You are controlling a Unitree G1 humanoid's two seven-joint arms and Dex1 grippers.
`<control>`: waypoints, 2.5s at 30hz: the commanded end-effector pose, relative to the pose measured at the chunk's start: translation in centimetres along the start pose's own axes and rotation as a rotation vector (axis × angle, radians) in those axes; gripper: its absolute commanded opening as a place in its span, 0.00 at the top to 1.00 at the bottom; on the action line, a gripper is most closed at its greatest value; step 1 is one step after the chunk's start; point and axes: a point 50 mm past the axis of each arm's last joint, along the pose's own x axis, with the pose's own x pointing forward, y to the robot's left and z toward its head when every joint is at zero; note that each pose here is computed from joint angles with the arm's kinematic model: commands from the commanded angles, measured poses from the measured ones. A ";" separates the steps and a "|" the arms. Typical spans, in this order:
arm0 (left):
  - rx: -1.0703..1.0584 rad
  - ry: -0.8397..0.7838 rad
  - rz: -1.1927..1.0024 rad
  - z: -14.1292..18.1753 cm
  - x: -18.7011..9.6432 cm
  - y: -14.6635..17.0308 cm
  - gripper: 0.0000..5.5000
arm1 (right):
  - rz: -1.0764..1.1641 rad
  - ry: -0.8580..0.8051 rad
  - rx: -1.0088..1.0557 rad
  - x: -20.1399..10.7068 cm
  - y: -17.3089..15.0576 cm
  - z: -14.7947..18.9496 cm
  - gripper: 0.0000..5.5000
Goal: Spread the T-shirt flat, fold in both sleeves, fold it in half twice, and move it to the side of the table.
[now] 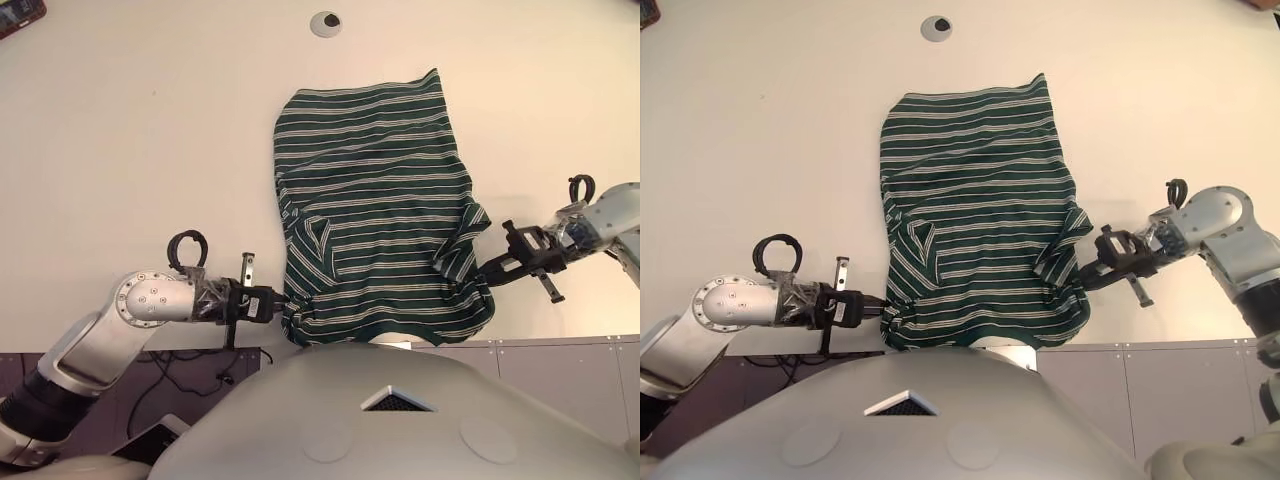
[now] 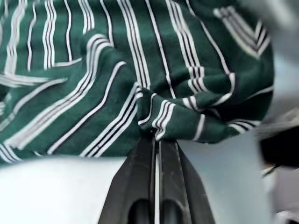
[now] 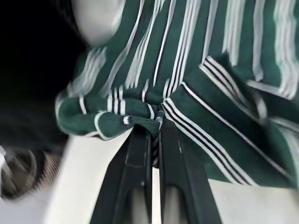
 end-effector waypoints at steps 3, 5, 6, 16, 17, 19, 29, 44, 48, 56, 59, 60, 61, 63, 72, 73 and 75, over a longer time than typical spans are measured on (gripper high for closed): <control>-0.154 -0.253 0.274 2.6 -3.2 7.6 1.00 | -0.316 -0.401 0.192 -4.3 -6.1 5.0 1.00; -0.188 -0.348 0.382 3.1 -3.3 10.2 1.00 | -0.431 -0.495 0.231 -5.0 -8.2 5.6 1.00; -0.205 -0.390 0.432 3.3 -3.4 11.4 1.00 | -0.491 -0.524 0.247 -5.2 -9.2 5.8 1.00; -0.417 -0.463 0.729 1.3 -3.3 20.0 1.00 | -0.857 -0.519 0.371 -4.7 -13.9 4.8 1.00; -0.422 -0.454 0.736 1.0 -3.1 20.2 1.00 | -0.866 -0.518 0.372 -4.6 -14.1 4.8 1.00; -0.430 -0.443 0.754 0.5 -2.6 20.6 1.00 | -0.904 -0.556 0.361 -4.6 -14.4 5.2 1.00; -0.566 -0.508 0.835 0.4 -1.8 23.1 0.98 | -1.095 -0.447 0.444 -4.1 -15.7 4.8 1.00; -0.638 -0.419 1.243 -4.2 -3.5 22.4 0.79 | -1.440 -0.527 0.549 -4.9 -16.7 4.8 0.78; -0.367 -0.621 1.026 0.3 -2.2 19.9 0.85 | -1.214 -0.356 0.248 -2.9 -16.2 4.8 0.83; -0.259 -0.551 0.559 5.6 4.7 16.0 1.00 | -1.274 -0.223 0.269 -2.9 -16.1 3.5 0.88; -0.318 -0.340 0.606 3.7 6.4 17.0 1.00 | -1.264 -0.181 0.163 -3.1 -15.9 3.9 0.82; -0.338 -0.297 0.617 3.2 6.6 17.2 1.00 | -1.253 -0.148 0.130 -3.0 -15.9 3.8 0.84; -0.357 -0.246 0.603 2.5 6.9 17.1 1.00 | -1.220 -0.098 0.108 -2.7 -15.7 3.5 0.86; -0.391 -0.168 0.549 1.2 7.2 16.3 1.00 | -1.051 0.025 0.083 -1.2 -15.1 2.1 0.93; -0.316 -0.001 0.702 -2.1 1.9 16.7 1.00 | -0.274 0.002 -0.102 4.1 -9.0 3.8 1.00; -0.296 -0.014 0.755 -1.9 1.3 17.3 1.00 | -0.316 -0.085 -0.113 3.7 -9.2 5.5 1.00; -0.265 -0.091 0.802 -0.9 0.8 17.7 1.00 | -0.415 -0.232 -0.127 2.3 -9.8 8.5 1.00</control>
